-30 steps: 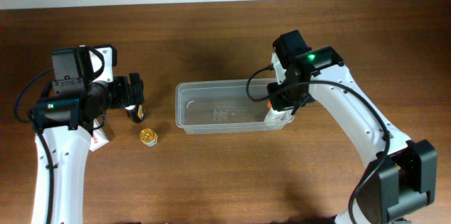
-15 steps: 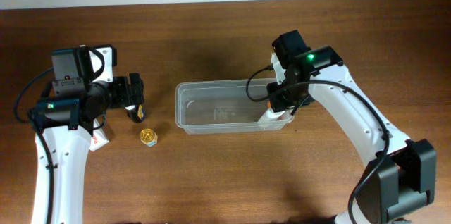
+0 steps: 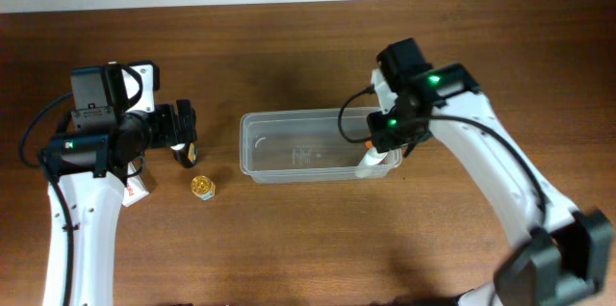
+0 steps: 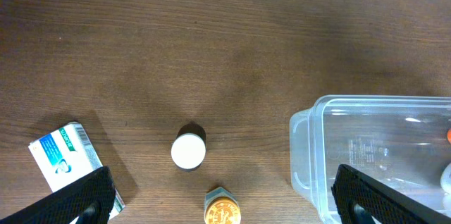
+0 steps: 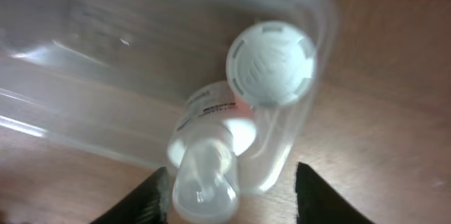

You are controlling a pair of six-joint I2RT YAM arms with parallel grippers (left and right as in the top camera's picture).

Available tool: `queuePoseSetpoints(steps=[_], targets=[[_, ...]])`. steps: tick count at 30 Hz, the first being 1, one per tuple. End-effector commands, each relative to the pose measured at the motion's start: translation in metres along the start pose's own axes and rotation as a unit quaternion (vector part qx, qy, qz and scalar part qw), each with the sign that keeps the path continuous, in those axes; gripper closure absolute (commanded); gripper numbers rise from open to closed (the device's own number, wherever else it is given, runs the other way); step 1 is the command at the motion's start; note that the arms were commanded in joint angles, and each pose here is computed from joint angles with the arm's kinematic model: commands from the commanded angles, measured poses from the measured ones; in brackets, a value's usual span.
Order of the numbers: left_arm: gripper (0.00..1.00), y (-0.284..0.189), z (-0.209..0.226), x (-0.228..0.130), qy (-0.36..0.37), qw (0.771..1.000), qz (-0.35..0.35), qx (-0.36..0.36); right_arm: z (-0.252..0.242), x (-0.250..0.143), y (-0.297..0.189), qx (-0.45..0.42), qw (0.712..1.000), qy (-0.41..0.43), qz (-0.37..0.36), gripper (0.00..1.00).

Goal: Pack container
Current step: 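Lift the pump bottle into the container's right end and release, then grasp the dark white-capped bottle with the left gripper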

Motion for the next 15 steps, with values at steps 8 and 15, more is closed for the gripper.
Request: queuePoseSetpoints(steps=[8, 15], targets=[[0.01, -0.004, 0.001, 0.006, -0.004, 1.000, -0.009, 0.004, -0.043, -0.001, -0.127, -0.035, 0.966, 0.144, -0.212, 0.20], [0.01, -0.005, -0.002, 0.006, 0.005, 1.000, -0.011, -0.010, -0.094, -0.017, -0.123, -0.030, 0.951, 0.254, -0.173, 0.02]])
Point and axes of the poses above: each gripper's point midway between its finger pads, its own y axis out along the fingers, its own z axis along the line the jaws close on, x = y × z, the point moved 5 cm from there along -y, back along the fingers, and after that the axes turned 11 degrees about y, right-handed, at the moved point
